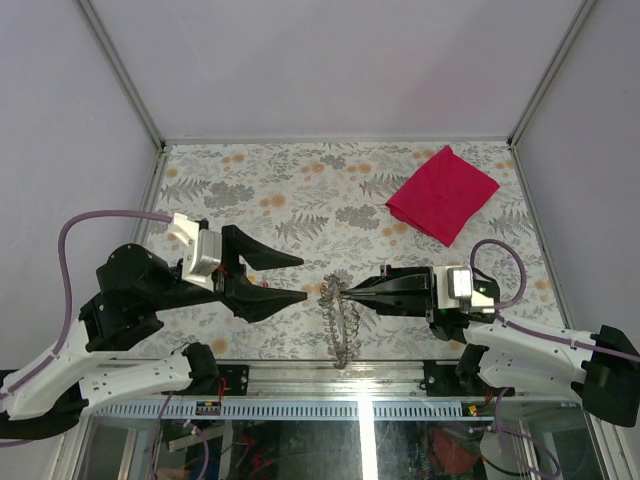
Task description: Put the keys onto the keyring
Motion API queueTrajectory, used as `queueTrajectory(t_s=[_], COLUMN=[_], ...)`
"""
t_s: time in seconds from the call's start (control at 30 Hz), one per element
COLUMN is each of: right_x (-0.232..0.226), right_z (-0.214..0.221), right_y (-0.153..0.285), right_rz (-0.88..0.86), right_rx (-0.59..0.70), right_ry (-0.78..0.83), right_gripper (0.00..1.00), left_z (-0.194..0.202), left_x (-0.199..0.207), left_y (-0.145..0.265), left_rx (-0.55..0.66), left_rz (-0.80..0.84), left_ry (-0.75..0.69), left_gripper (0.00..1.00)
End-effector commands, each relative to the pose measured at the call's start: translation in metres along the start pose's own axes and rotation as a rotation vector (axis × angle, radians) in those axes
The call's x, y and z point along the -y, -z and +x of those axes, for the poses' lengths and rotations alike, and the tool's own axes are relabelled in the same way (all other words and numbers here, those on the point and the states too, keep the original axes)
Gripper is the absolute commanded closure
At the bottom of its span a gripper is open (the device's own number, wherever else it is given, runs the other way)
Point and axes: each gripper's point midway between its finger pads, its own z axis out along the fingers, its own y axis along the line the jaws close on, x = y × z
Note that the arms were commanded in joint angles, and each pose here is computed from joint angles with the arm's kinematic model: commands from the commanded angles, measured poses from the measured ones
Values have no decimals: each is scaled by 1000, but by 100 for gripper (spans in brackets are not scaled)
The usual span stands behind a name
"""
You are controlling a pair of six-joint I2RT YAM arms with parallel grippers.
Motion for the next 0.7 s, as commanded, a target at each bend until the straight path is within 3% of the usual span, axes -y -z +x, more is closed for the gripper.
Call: queueTrajectory(t_s=[0.0, 0.43, 0.67], right_x=[20, 37, 38], right_z=[-49, -40, -42], right_y=[-16, -17, -17], right_rz=[83, 195, 203], right_rx=[141, -5, -25], right_ry=[16, -110, -117], right_gripper=[100, 100, 100], left_z=[-20, -27, -20], left_x=[3, -2, -4], left_y=[-7, -24, -37], left_rx=[98, 164, 143], left_rz=[25, 29, 44], left_ry=[-26, 21, 43], left_gripper=[47, 64, 64])
